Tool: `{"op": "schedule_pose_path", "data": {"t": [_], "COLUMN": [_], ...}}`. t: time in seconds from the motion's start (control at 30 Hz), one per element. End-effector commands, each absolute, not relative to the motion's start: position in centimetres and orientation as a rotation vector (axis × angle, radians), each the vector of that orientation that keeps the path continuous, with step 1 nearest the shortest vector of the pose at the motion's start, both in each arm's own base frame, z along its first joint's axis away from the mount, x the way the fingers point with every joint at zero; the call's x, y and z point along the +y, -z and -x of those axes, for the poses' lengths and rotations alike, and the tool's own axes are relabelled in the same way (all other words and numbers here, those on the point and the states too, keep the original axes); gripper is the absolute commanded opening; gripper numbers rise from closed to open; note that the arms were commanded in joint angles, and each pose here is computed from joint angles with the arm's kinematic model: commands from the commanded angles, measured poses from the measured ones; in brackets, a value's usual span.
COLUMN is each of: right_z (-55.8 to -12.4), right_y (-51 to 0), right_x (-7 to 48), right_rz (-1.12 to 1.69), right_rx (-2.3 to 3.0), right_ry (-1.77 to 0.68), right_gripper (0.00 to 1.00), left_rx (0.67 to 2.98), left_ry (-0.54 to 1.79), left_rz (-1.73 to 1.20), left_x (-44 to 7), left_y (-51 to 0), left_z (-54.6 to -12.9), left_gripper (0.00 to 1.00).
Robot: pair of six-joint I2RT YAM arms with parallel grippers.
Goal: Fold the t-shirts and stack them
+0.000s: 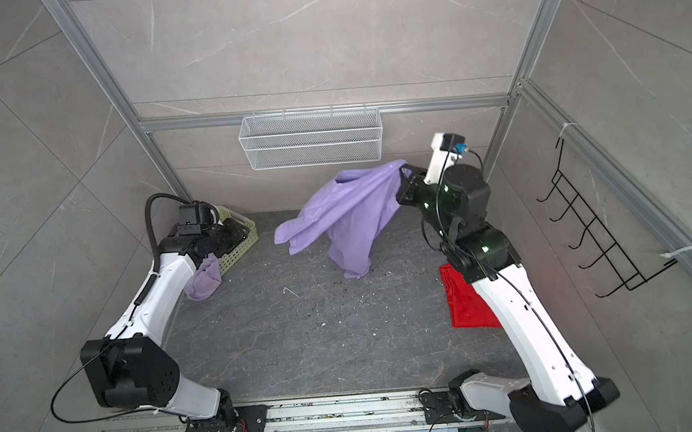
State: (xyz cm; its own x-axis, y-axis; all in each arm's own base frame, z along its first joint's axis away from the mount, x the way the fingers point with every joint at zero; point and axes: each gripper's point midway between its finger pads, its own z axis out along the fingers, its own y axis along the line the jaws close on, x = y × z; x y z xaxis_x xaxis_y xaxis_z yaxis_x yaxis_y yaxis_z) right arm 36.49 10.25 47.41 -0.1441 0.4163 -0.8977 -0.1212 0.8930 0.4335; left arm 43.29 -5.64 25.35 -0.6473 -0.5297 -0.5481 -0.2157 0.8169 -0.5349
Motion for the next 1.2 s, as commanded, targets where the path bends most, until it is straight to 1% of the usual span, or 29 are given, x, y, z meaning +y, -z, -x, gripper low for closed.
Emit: {"op": "schedule_pose_path", "data": {"t": [0.0, 0.03, 0.07, 0.1, 0.13, 0.17, 0.23, 0.3, 0.4, 0.53, 0.67, 0.87, 1.17], "right_z": [-36.8, -36.4, -35.6, -35.1, -34.7, -34.6, -35.5, -36.5, -37.2, -37.5, -36.1, -34.1, -31.6], "right_y": [-37.4, -35.4, -32.6, -30.1, -28.7, -27.6, -27.1, -27.0, -25.9, -23.3, -19.1, -13.1, -8.0], "right_x": [1.7, -0.7, -3.3, -5.3, -6.3, -6.5, -5.3, -3.9, -2.5, 1.4, 6.6, 11.6, 15.3], "right_rz": [-0.527, -0.6, -0.713, -0.793, -0.847, -0.87, -0.834, -0.822, -0.844, -0.876, -0.908, -1.014, -0.99], "right_rx": [1.816, 1.837, 1.877, 1.929, 1.961, 1.989, 1.998, 1.988, 2.034, 2.116, 2.227, 2.331, 2.498], "right_ry": [-0.054, 0.025, 0.104, 0.151, 0.169, 0.155, 0.056, -0.055, -0.159, -0.374, -0.532, -0.685, -0.666], "right_gripper": [0.32, 0.5, 0.77, 0.95, 0.98, 0.98, 0.94, 0.93, 0.9, 0.88, 0.88, 0.88, 0.88], "left_rx": [2.283, 2.299, 2.318, 2.339, 2.356, 2.377, 2.421, 2.473, 2.545, 2.625, 2.661, 2.704, 2.749], "left_ry": [0.461, 0.468, 0.475, 0.487, 0.507, 0.524, 0.529, 0.528, 0.553, 0.564, 0.57, 0.606, 0.602], "left_rz": [0.521, 0.521, 0.522, 0.529, 0.528, 0.53, 0.487, 0.407, 0.289, 0.224, 0.221, 0.307, 0.276], "left_x": [-4.7, -4.9, -5.1, -5.3, -5.7, -6.2, -7.7, -9.9, -13.3, -16.5, -18.5, -20.0, -21.5], "left_y": [-25.4, -24.9, -24.3, -23.6, -23.0, -22.2, -21.1, -19.9, -18.0, -14.8, -11.8, -8.3, -4.5], "left_z": [-41.9, -41.7, -41.7, -41.7, -41.7, -41.8, -41.9, -42.0, -42.4, -43.8, -45.8, -48.2, -49.9], "left_gripper": [0.42, 0.42, 0.42, 0.43, 0.43, 0.43, 0.43, 0.44, 0.46, 0.46, 0.46, 0.47, 0.47]}}
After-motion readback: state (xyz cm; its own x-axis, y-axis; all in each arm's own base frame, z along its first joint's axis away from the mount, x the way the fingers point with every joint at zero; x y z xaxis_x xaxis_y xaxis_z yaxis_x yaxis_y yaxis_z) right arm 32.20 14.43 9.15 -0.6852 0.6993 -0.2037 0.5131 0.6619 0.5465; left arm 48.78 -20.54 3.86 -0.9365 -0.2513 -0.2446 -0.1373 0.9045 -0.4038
